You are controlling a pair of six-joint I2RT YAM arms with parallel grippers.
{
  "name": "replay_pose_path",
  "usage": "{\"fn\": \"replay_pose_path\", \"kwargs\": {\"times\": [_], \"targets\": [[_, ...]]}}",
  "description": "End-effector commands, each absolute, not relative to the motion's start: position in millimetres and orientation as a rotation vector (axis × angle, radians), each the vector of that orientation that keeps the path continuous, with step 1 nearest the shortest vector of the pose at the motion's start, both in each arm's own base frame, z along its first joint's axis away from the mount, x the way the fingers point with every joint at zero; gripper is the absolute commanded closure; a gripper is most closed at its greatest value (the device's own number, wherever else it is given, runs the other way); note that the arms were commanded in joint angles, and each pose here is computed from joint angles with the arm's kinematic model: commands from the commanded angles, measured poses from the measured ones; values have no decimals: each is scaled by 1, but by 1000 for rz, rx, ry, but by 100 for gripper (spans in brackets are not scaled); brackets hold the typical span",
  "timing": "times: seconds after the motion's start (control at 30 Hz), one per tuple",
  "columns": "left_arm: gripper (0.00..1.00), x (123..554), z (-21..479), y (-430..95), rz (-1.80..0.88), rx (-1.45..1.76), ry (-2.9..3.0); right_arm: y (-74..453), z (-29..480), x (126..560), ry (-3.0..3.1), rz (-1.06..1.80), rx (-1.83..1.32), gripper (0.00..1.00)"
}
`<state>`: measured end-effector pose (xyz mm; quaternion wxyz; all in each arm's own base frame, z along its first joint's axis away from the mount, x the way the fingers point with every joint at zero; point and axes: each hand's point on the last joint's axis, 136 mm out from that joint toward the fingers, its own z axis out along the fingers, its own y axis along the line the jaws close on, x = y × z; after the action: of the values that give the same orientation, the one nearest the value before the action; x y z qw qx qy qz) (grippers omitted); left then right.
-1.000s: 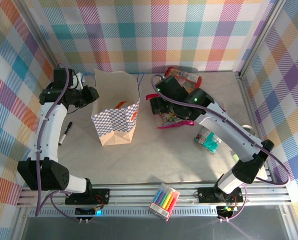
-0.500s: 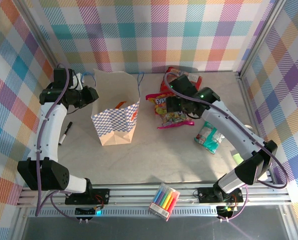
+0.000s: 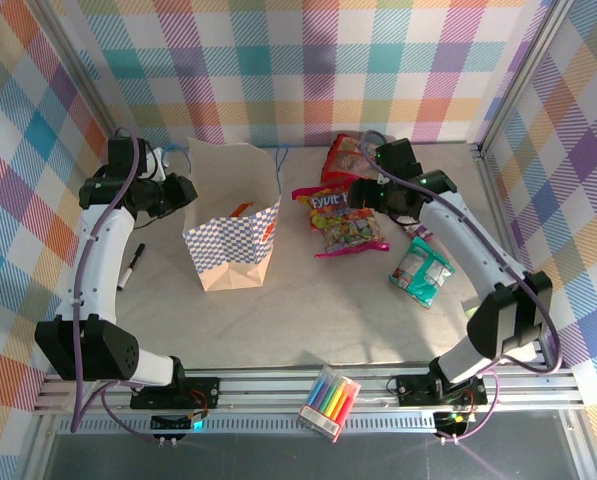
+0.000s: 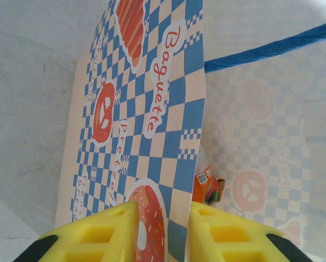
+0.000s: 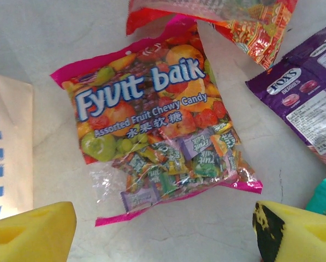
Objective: Place the snacks into the paper bag
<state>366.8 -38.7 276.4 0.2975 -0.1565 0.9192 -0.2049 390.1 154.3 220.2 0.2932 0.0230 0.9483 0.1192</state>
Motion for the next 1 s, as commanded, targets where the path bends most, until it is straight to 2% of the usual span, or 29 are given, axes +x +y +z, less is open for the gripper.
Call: {"fn": "replay_pose_path", "kwargs": {"times": [0.0, 0.67, 0.97], "targets": [[71, 369, 286, -33, -524, -404, 2422, 153, 195, 406, 2565, 405, 73, 16], [72, 364, 280, -26, -468, -421, 2435, 137, 111, 457, 2691, 463, 164, 13], [72, 363, 282, -23, -448, -425, 2430, 141, 78, 466, 2772, 463, 174, 13]]}}
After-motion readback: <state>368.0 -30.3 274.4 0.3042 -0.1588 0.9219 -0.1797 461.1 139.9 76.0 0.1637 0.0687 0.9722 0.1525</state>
